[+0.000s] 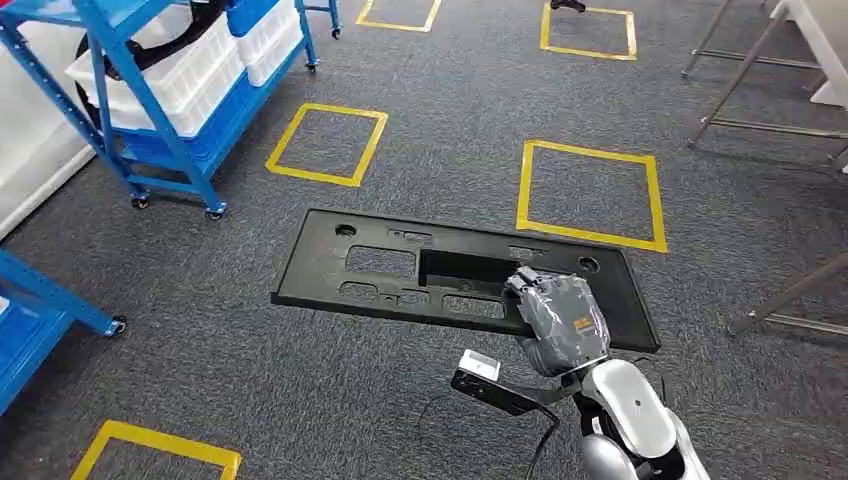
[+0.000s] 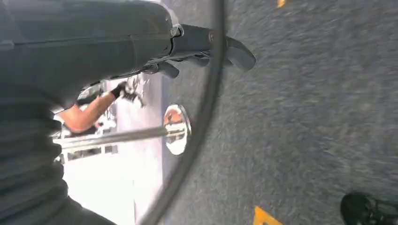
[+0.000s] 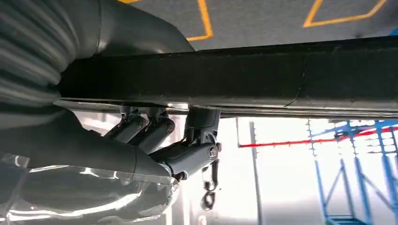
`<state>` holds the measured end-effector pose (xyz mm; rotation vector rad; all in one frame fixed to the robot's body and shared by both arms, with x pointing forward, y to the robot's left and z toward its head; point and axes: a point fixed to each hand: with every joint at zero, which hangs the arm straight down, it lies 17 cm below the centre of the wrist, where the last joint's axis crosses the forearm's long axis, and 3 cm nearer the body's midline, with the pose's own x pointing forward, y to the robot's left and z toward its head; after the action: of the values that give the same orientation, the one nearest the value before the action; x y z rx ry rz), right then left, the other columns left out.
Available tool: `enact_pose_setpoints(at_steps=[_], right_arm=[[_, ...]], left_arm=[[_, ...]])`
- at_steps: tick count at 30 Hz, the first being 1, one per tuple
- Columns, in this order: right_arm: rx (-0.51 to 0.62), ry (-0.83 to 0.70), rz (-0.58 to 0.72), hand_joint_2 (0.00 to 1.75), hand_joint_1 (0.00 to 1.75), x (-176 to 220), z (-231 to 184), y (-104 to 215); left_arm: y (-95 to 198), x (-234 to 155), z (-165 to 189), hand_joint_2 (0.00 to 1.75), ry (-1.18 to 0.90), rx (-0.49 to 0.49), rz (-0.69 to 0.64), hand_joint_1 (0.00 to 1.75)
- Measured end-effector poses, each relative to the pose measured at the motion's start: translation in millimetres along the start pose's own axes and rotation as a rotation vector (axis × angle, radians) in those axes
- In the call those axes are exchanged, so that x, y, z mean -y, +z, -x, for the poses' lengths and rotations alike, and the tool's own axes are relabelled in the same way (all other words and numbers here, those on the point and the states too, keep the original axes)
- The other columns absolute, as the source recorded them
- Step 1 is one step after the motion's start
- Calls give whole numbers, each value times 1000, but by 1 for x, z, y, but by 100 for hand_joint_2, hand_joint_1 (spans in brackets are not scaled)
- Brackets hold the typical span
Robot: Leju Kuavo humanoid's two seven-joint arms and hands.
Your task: Take the parts from the cabinet and place them on the table.
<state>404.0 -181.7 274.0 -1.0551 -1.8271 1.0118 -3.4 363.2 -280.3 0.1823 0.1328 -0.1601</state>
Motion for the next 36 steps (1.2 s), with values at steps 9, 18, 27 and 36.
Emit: enact_pose_setpoints(at_steps=[9,18,27,36], right_arm=[[-33,16,0,175,175,2,19,4],[-36,40,-9,175,175,-1,21,5],[-27,37,-35,175,175,-16,6,3],[-1,9,-59,175,175,-32,-21,-16]], left_arm=[[1,1,-7,175,7,10,1,0],[1,2,-7,175,22,14,6,0],[0,-4,-3,175,28,8,4,0],[0,-23,0,175,54,-5,2,0]])
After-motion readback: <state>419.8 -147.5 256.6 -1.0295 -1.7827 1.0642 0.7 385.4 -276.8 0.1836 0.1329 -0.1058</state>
